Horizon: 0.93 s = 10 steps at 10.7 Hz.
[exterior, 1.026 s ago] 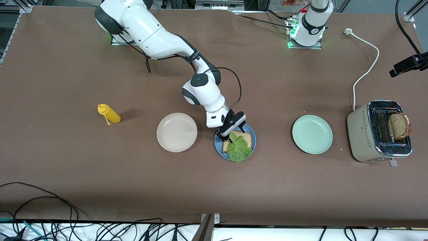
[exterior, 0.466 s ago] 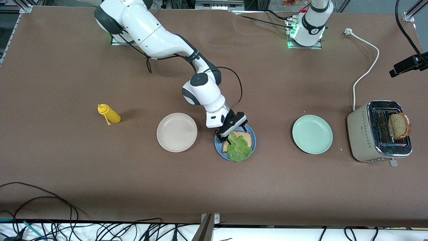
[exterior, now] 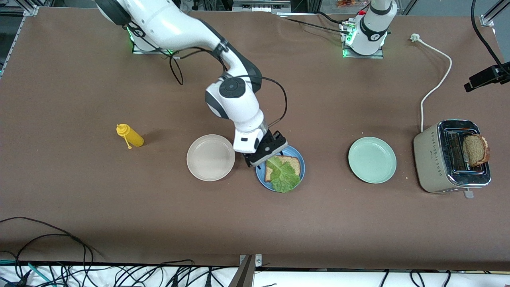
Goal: Make sandwich in blue plate with both arms
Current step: 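Move the right gripper back toward the yellow squeeze bottle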
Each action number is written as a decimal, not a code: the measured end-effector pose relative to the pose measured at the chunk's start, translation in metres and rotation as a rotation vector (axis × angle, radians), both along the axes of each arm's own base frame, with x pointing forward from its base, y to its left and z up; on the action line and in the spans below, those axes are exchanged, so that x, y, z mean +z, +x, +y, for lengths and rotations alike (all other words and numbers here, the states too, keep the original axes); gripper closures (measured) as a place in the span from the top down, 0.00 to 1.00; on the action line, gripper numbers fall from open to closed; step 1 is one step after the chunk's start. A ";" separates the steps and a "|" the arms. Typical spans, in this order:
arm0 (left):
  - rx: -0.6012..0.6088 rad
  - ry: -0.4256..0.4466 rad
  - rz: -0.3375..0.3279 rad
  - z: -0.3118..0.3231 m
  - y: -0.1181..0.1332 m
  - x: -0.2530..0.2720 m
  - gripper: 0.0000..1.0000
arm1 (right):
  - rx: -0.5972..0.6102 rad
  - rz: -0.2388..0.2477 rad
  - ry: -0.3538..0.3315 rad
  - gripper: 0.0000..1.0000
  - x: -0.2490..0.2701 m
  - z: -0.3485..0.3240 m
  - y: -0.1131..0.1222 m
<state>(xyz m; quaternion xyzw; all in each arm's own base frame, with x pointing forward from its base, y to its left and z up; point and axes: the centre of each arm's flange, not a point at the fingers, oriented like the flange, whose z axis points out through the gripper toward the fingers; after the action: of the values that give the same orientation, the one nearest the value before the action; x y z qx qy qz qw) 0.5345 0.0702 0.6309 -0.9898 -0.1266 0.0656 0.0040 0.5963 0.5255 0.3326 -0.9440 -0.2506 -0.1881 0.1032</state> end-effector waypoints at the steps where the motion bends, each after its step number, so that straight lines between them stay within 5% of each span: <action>1: 0.000 0.000 0.000 0.000 0.000 0.000 1.00 | -0.032 0.061 -0.023 1.00 0.035 -0.015 0.001; 6: 0.002 0.000 0.000 0.001 0.000 0.001 1.00 | -0.205 0.294 -0.180 1.00 0.165 -0.155 0.017; 10: 0.002 0.000 0.000 0.001 0.000 0.001 1.00 | -0.346 0.500 -0.321 1.00 0.199 -0.289 0.022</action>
<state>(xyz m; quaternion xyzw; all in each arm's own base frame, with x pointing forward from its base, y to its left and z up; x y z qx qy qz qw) 0.5341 0.0711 0.6317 -0.9897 -0.1275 0.0655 0.0039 0.6182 0.2369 0.5315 -0.9936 -0.0804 0.0761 -0.0218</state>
